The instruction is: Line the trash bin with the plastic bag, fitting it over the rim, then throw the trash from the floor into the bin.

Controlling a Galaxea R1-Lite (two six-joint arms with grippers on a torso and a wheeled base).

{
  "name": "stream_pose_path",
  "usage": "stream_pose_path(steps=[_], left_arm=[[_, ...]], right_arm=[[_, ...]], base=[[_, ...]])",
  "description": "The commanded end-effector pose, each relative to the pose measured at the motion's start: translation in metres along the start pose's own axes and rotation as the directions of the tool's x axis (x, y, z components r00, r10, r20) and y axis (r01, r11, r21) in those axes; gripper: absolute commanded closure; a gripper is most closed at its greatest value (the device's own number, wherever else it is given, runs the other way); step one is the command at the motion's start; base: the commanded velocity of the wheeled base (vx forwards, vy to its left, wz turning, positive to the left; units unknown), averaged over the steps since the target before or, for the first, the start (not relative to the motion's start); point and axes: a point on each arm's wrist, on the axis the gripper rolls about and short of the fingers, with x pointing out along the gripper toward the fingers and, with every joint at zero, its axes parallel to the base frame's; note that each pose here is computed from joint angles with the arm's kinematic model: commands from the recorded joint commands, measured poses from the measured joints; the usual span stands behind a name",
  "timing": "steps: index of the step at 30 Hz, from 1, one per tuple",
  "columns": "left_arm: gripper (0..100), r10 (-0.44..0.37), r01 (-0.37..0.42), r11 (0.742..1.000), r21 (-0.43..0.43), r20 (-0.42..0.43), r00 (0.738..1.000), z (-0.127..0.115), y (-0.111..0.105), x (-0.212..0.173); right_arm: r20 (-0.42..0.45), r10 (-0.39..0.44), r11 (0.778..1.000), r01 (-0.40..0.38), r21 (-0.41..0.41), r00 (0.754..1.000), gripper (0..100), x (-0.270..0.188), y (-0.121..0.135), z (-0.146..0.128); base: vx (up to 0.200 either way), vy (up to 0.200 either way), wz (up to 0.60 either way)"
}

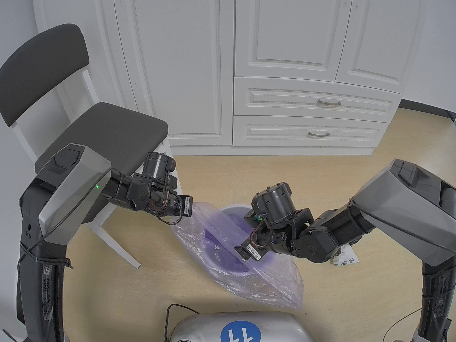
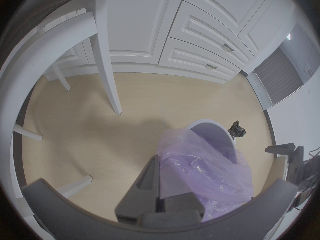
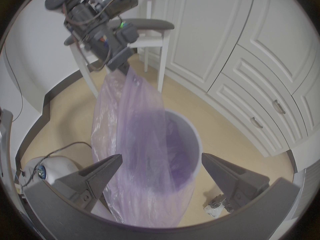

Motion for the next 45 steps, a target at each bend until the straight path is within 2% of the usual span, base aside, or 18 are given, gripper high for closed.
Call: stream_pose_path(steps=[1,7,9,13,15,17,21,26,31,32,36,37,39,41,42,45], left_arm=[[100,0.001,-0.001,1.000,-0.001,0.003,1.000,0.001,0.001,-0.001],[100,0.001,-0.001,1.000,-0.003,0.003,1.000,0.001,0.002,-0.001],[100,0.001,-0.001,1.000,-0.005,0.005,1.000,0.001,0.003,-0.002],[100,-0.017,0.017,1.000,-0.001,-0.009,1.000,-0.002,0.000,-0.002],[100,-0.040,0.040,0.999,0.006,0.022,0.999,-0.004,-0.001,-0.002],[100,-0.047,0.047,0.999,0.015,0.060,0.997,-0.005,-0.001,-0.003],[100,-0.066,0.064,0.998,0.026,0.115,0.991,-0.006,-0.002,-0.008],[100,-0.080,0.077,0.997,0.028,0.127,0.989,-0.003,-0.005,-0.012],[100,-0.111,0.111,0.994,0.002,0.137,0.984,0.001,-0.010,-0.017],[100,-0.143,0.151,0.988,-0.037,0.156,0.977,0.007,-0.020,-0.021],[100,-0.151,0.162,0.986,-0.049,0.179,0.972,0.011,-0.032,-0.019],[100,-0.145,0.164,0.983,-0.082,0.199,0.969,0.016,-0.039,-0.020],[100,-0.132,0.170,0.974,-0.152,0.234,0.963,0.025,-0.049,-0.019],[100,-0.133,0.173,0.972,-0.156,0.238,0.962,0.026,-0.050,-0.020],[100,-0.119,0.181,0.958,-0.223,0.267,0.956,0.034,-0.060,-0.017],[100,-0.100,0.167,0.956,-0.240,0.267,0.959,0.036,-0.064,-0.013]], right_arm=[[-0.045,0.020,1.000,-0.020,-0.020,0.999,0,0.006,0.008,-0.007],[-0.060,0.092,0.993,-0.097,-0.072,0.994,0,0.004,0.003,-0.016],[-0.075,0.134,0.987,-0.139,-0.078,0.988,0,0.006,-0.009,-0.027],[-0.085,0.209,0.973,-0.216,-0.086,0.974,0,0.009,-0.023,-0.043],[-0.088,0.288,0.952,-0.295,-0.086,0.954,0,0.011,-0.030,-0.058],[-0.096,0.307,0.946,-0.315,-0.079,0.947,0,0.011,-0.033,-0.064],[-0.112,0.314,0.945,-0.322,-0.062,0.943,0,0.011,-0.037,-0.072],[-0.120,0.331,0.941,-0.337,-0.039,0.936,0,0.016,-0.042,-0.081],[-0.113,0.322,0.944,-0.328,-0.035,0.940,0,0.024,-0.043,-0.087],[-0.074,0.309,0.949,-0.313,-0.042,0.948,0,0.027,-0.042,-0.088],[-0.009,0.326,0.944,-0.326,-0.056,0.945,0,0.022,-0.043,-0.083],[0.014,0.339,0.939,-0.338,-0.064,0.941,0,0.019,-0.042,-0.078],[0.028,0.339,0.939,-0.337,-0.064,0.940,0,0.017,-0.044,-0.075],[0.030,0.339,0.939,-0.337,-0.064,0.940,0,0.017,-0.044,-0.074],[0.048,0.338,0.940,-0.335,-0.057,0.940,0,0.014,-0.048,-0.071],[0.069,0.349,0.937,-0.347,-0.040,0.935,0,0.008,-0.049,-0.066]], base=[[0.000,0.000,0.00],[0.000,0.000,0.00],[0.000,0.000,0.00],[0.000,0.000,0.00],[0.000,0.000,0.00],[0.000,0.000,0.00],[0.000,0.000,0.00],[0.000,0.000,0.00],[0.000,0.000,0.00],[0.000,0.000,0.00],[0.000,0.000,0.00],[0.000,0.000,0.00],[0.000,0.000,0.00],[0.000,0.000,0.00],[0.000,0.000,0.00],[0.000,0.000,0.00]])
